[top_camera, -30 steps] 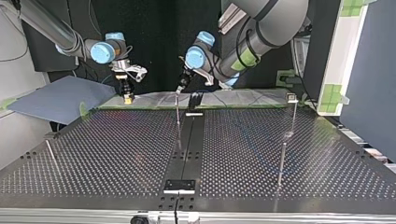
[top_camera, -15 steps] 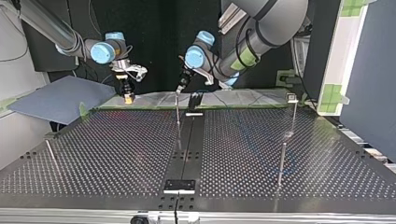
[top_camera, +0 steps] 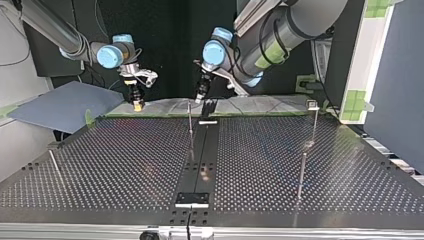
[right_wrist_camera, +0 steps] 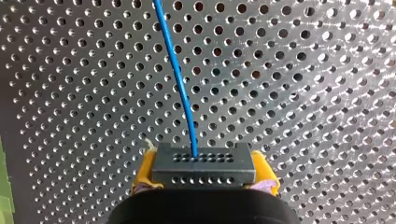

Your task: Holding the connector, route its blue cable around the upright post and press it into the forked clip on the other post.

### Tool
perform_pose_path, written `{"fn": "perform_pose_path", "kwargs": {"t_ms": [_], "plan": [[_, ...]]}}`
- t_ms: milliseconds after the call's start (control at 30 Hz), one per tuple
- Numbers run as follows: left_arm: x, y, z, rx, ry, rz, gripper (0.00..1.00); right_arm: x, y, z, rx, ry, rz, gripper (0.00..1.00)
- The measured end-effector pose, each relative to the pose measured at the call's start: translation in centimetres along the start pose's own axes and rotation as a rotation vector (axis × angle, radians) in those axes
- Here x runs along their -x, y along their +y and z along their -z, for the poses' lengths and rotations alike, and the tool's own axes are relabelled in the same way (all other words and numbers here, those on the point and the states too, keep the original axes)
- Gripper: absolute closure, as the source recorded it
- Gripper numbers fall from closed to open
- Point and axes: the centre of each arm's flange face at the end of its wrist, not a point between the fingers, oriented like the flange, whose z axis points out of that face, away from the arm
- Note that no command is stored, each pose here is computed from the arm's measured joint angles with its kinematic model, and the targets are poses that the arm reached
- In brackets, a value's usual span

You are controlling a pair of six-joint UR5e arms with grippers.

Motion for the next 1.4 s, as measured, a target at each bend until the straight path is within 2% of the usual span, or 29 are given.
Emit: {"fn": "perform_pose_path", "kwargs": {"t_ms": [100, 367, 600, 867, 1400], "plan": [[0.8, 0.3, 0.8, 0.024, -0.019, 0.03, 0.0, 0.0, 0.0, 0.0, -0.004, 0.0, -0.001, 1.0], [2.3, 1.5, 3.9, 0.102, -0.008, 0.089, 0.0, 0.0, -0.2, 0.0, -0.015, 0.001, -0.012, 1.0], [4.1, 2.4, 6.2, 0.156, -0.058, 0.097, 0.0, 0.0, -0.3, 0.0, -0.018, 0.001, -0.012, 1.0], [5.8, 2.9, 8.8, 0.159, -0.104, 0.104, 0.0, 0.0, -0.4, 0.0, -0.019, 0.001, -0.012, 1.0], [7.8, 4.4, 14.4, 0.171, -0.138, 0.14, 0.0, 0.0, -0.6, 0.0, -0.022, 0.001, -0.012, 1.0]]}}
